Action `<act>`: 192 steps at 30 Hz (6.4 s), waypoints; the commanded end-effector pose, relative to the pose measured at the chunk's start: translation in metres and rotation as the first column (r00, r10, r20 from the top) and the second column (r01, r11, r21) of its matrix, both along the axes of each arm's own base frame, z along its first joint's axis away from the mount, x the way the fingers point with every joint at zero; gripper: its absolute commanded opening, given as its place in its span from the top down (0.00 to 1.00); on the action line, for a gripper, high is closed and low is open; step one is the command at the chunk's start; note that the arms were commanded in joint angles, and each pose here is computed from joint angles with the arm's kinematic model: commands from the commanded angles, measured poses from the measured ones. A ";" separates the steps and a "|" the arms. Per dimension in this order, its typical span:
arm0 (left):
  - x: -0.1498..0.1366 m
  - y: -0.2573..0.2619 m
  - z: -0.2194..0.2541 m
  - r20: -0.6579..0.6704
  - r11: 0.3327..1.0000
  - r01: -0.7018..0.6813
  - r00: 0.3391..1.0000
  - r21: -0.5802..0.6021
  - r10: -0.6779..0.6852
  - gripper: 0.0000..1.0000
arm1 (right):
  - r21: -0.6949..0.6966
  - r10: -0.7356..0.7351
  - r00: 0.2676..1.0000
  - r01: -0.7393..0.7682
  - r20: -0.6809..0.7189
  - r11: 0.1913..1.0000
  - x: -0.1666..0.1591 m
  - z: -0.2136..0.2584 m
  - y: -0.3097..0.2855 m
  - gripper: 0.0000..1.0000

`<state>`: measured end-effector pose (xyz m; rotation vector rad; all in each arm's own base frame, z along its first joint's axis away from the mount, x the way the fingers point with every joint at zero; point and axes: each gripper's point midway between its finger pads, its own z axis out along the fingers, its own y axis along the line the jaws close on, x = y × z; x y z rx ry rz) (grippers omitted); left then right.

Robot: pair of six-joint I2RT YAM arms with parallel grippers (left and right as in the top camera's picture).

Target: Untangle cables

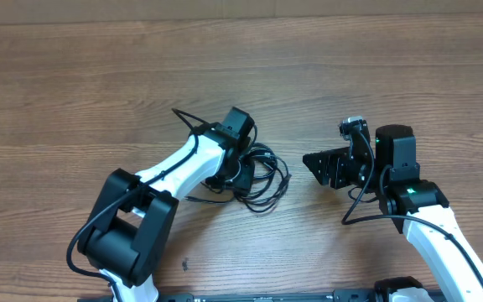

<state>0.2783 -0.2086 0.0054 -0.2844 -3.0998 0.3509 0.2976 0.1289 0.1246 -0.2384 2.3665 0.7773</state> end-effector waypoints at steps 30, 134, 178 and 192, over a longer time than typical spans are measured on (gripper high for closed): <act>0.096 0.006 0.158 0.513 0.798 0.442 0.612 0.410 -0.602 0.96 | -0.003 -0.009 0.999 0.009 0.038 1.000 0.006 0.012 0.000 0.33; 0.101 -0.055 0.208 0.726 0.722 0.622 0.341 0.302 -0.598 0.96 | 0.251 0.156 0.980 -0.184 0.125 0.950 -0.003 0.058 0.040 0.30; 0.080 -0.081 0.191 0.670 0.674 0.642 0.321 0.366 -0.669 0.96 | 0.296 0.221 0.959 -0.267 0.179 0.917 -0.009 0.073 0.049 0.28; 0.046 -0.115 0.192 0.709 0.588 0.773 0.277 0.236 -0.648 0.96 | 0.290 0.213 0.961 -0.258 0.178 0.922 -0.007 0.072 0.048 0.28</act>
